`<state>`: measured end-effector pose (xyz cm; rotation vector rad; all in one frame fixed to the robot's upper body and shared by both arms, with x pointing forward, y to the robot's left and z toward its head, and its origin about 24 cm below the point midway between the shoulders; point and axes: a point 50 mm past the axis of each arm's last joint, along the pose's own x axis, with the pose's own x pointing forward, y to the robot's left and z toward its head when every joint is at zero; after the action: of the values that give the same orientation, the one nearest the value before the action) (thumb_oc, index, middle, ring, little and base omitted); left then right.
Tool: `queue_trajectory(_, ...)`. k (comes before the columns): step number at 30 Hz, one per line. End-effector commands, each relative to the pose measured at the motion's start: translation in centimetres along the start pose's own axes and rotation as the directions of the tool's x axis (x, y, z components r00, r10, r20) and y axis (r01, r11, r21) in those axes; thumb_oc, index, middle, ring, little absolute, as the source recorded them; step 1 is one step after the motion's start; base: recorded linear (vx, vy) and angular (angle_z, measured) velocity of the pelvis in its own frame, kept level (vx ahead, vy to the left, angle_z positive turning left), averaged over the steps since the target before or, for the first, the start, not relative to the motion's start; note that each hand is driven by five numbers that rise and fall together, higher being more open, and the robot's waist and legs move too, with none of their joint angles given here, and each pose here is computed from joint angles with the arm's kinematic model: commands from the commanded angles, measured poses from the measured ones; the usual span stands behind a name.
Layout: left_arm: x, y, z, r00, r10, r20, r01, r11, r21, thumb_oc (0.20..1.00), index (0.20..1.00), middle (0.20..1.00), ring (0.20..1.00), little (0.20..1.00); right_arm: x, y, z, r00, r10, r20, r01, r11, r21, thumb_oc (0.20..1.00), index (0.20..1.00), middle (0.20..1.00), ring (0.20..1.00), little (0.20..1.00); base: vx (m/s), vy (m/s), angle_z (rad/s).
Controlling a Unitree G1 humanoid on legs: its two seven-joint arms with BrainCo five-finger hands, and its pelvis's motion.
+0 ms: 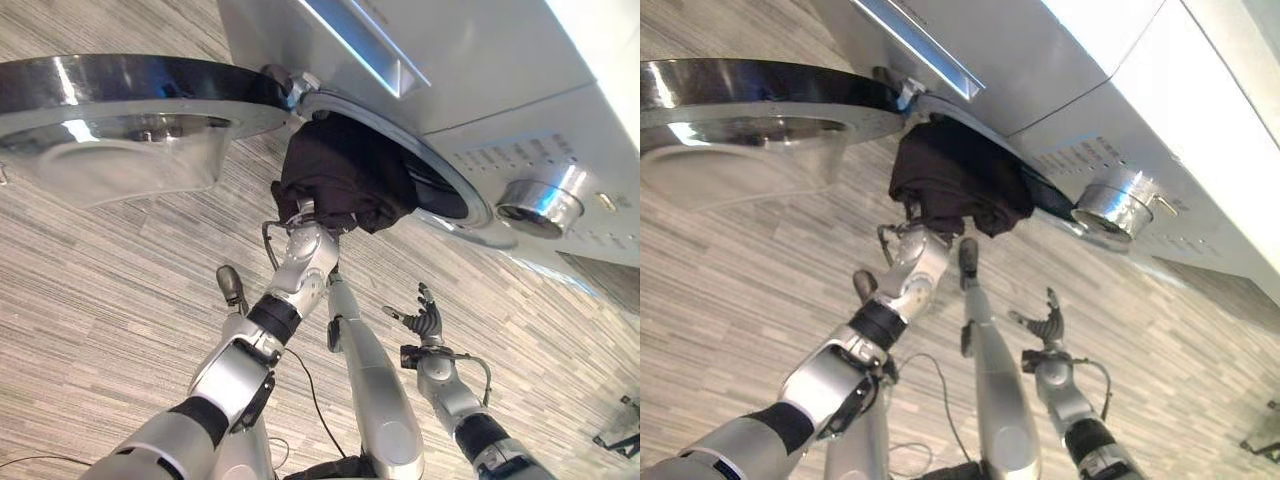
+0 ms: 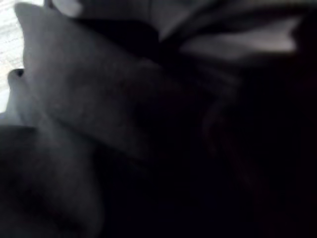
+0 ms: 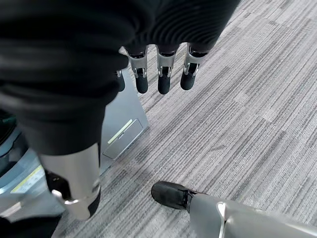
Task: Grab the laundry basket,head to the washer,open it,put in the laundry and shut it.
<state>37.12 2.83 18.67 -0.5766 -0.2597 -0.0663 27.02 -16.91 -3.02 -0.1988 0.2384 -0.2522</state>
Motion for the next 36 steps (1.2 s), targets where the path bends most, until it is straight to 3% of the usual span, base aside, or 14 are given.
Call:
queue_trajectory(1,-0.1,-4.0,-0.2,0.998,-0.061,0.026,0.062,0.997,-0.045,0.2,0.2,0.2,0.2,0.2,-1.6,-1.8,-2.7,0.993,-0.085,-0.083,0.087,0.996,0.029,1.0,1.0,1.0,1.0,1.0,0.05,-0.144,-0.08)
queue_trajectory(9,1.2,-6.3,3.6,0.99,-0.027,0.139,0.049,0.986,-0.16,0.2,0.2,0.2,0.2,0.2,-1.8,-2.6,-2.4,0.988,-0.143,-0.058,0.147,0.986,0.079,1.0,1.0,1.0,1.0,1.0,0.06,-0.131,-0.04)
queue_trajectory(14,1.4,-8.0,4.6,0.983,-0.047,0.175,0.074,0.986,-0.149,0.2,0.2,0.2,0.2,0.2,-2.2,-2.8,-2.4,0.987,-0.154,-0.049,0.158,0.982,0.1,1.0,1.0,1.0,1.0,1.0,0.06,-0.099,-0.04)
queue_trajectory(19,2.8,-7.5,6.9,0.975,-0.009,0.222,0.038,0.991,-0.128,0.2,0.2,0.2,0.2,0.2,-2.4,-2.9,-2.3,0.987,-0.154,-0.04,0.158,0.981,0.112,1.0,1.0,1.0,1.0,1.0,0.05,-0.069,-0.05)
queue_trajectory(21,5.7,-5.9,13.1,0.944,0.071,0.323,-0.036,0.993,-0.112,0.2,0.2,0.2,0.2,0.2,-2.4,-4.0,-2.7,0.983,-0.176,-0.052,0.18,0.978,0.108,1.0,1.0,1.0,1.0,1.0,0.09,-0.105,-0.12)
queue_trajectory(25,6.8,-6.1,17.4,0.925,0.059,0.376,-0.036,0.997,-0.068,0.2,0.2,0.2,0.2,0.2,-1.8,-5.2,-2.2,0.978,-0.205,-0.039,0.208,0.972,0.106,1.0,1.0,1.0,1.0,1.0,0.06,-0.039,-0.17)
queue_trajectory(27,6.9,-8.5,22.2,0.892,-0.049,0.448,-0.014,0.99,0.137,0.2,0.2,0.2,0.2,0.2,-1.1,-8.3,-1.1,0.958,-0.286,0.0,0.284,0.952,0.114,1.0,1.0,1.0,1.0,1.0,0.08,-0.02,-0.26)
queue_trajectory(29,6.5,-9.8,23.3,0.876,-0.089,0.474,0.014,0.987,0.159,0.2,0.2,0.2,0.2,0.2,-0.9,-9.3,-0.7,0.948,-0.319,0.01,0.316,0.941,0.119,1.0,1.0,1.0,1.0,1.0,0.05,0.011,-0.1)
queue_trajectory(31,5.0,-13.2,24.5,0.827,-0.205,0.523,0.105,0.971,0.213,0.2,0.2,0.2,0.2,0.2,-0.9,-10.8,-0.5,0.93,-0.366,0.014,0.362,0.924,0.125,1.0,1.0,1.0,1.0,1.0,0.04,0.01,0.16)
queue_trajectory(32,3.1,-16.2,25.0,0.763,-0.319,0.562,0.223,0.946,0.234,0.2,0.2,0.2,0.2,0.2,-1.2,-11.6,-0.5,0.919,-0.394,0.011,0.388,0.911,0.138,1.0,1.0,1.0,1.0,1.0,0.03,0.003,0.16)
queue_trajectory(36,0.7,-18.3,23.5,0.686,-0.44,0.579,0.332,0.898,0.289,0.2,0.2,0.2,0.2,0.2,-1.3,-13.0,-1.3,0.893,-0.45,-0.026,0.45,0.889,0.078,1.0,1.0,1.0,1.0,1.0,0.01,0.02,0.03)
